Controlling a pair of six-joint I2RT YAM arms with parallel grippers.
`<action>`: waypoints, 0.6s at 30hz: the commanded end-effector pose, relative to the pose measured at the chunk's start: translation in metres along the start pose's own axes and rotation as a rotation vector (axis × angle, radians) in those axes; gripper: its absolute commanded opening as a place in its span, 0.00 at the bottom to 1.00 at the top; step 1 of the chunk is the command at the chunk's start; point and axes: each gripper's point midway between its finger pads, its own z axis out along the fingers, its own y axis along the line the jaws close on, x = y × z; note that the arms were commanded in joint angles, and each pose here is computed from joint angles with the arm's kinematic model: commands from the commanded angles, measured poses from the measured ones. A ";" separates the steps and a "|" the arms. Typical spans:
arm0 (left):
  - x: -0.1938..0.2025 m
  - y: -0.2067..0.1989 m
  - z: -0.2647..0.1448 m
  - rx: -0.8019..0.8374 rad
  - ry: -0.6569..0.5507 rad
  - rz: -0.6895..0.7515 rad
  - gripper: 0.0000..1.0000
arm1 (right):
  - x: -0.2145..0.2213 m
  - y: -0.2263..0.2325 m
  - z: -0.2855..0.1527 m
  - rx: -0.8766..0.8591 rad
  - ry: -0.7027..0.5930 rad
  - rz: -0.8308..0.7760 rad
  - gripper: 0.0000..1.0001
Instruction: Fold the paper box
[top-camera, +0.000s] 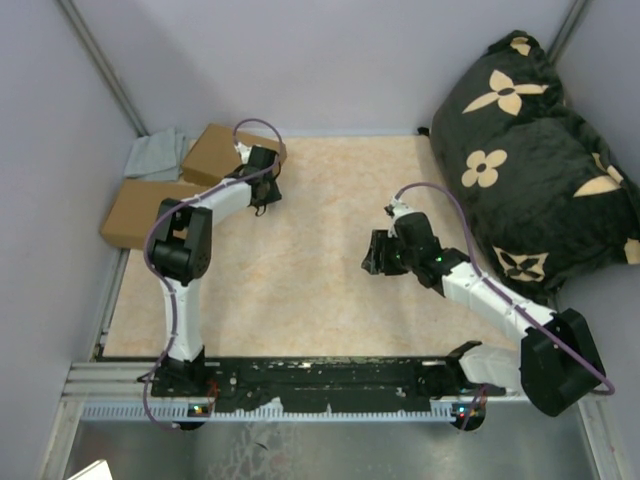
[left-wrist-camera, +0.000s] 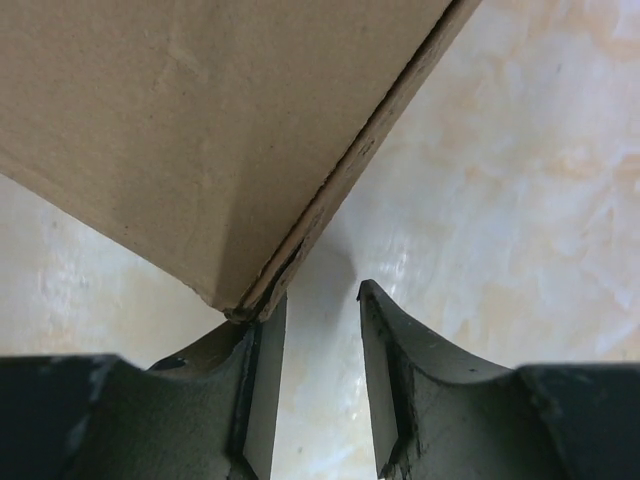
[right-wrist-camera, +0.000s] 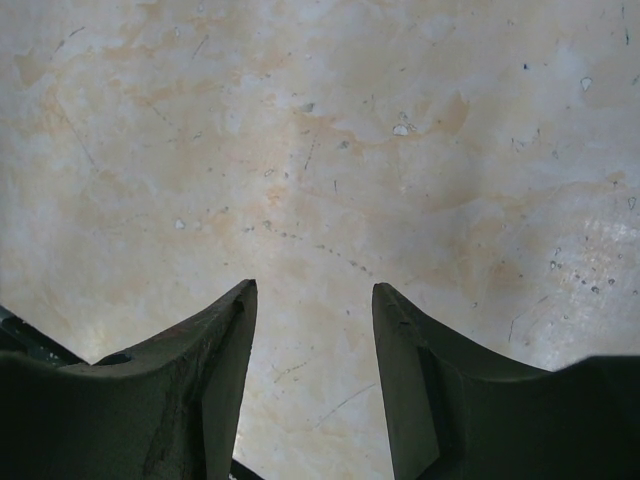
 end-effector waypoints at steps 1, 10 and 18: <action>-0.047 0.000 0.012 -0.040 -0.141 -0.019 0.43 | -0.011 0.008 -0.005 -0.027 -0.056 -0.007 0.51; -0.111 -0.036 0.000 0.169 -0.328 -0.050 0.49 | -0.012 0.008 -0.002 -0.030 -0.052 -0.016 0.51; -0.120 -0.068 -0.098 0.497 -0.500 -0.040 0.52 | -0.018 0.014 -0.006 -0.064 -0.078 -0.050 0.52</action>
